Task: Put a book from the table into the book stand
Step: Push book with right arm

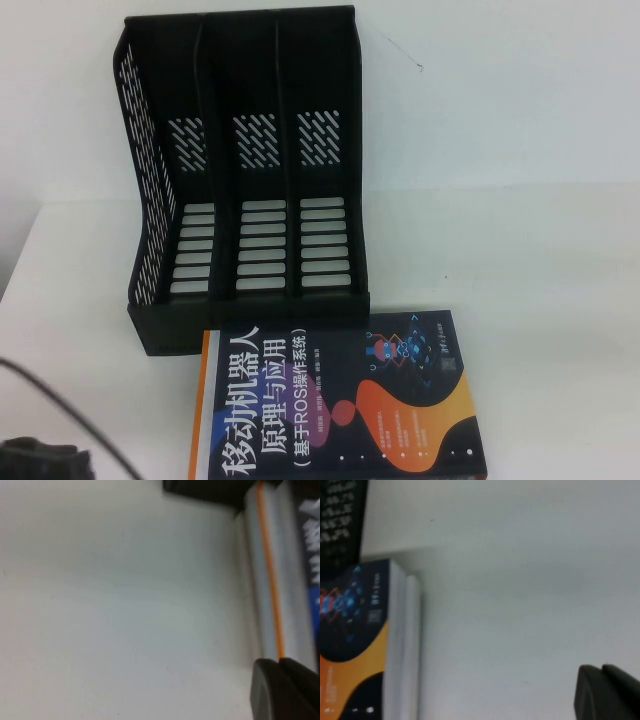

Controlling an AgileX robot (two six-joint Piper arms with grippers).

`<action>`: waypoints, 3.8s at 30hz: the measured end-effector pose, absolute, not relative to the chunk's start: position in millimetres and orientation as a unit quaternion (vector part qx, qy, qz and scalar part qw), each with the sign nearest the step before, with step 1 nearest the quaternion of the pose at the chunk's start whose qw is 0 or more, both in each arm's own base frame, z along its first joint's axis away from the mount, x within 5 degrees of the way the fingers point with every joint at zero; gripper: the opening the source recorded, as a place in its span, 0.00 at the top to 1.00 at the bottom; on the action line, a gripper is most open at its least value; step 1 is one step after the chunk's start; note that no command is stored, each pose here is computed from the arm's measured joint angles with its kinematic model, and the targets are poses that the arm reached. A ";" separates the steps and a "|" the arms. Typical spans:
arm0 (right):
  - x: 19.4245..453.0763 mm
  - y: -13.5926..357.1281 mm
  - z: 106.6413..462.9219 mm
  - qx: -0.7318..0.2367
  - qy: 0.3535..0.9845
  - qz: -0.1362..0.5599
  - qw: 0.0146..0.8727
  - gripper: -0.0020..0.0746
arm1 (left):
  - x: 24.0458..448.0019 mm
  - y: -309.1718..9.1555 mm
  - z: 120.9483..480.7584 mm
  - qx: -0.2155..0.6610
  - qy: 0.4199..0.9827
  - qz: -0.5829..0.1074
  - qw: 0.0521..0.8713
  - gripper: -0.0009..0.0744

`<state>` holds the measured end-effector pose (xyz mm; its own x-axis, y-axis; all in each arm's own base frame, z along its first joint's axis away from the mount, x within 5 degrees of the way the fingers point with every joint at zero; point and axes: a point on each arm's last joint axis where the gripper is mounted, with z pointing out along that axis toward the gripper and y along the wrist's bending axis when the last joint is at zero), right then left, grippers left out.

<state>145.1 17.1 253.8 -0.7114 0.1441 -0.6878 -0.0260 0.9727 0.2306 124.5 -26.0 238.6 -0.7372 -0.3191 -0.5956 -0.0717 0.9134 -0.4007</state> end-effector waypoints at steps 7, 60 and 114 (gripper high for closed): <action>219.8 39.7 237.8 -0.042 0.940 0.184 0.284 0.97 | 173.7 -33.1 225.7 -0.102 0.937 -0.190 0.273 0.99; 267.9 185.2 185.0 -0.237 0.941 0.194 0.145 0.97 | 238.5 21.1 200.5 -0.146 0.858 -0.451 0.199 0.99; 285.9 212.8 158.9 -0.254 0.932 0.205 0.157 0.97 | 278.0 -22.5 102.6 -0.171 0.814 -0.549 0.083 0.59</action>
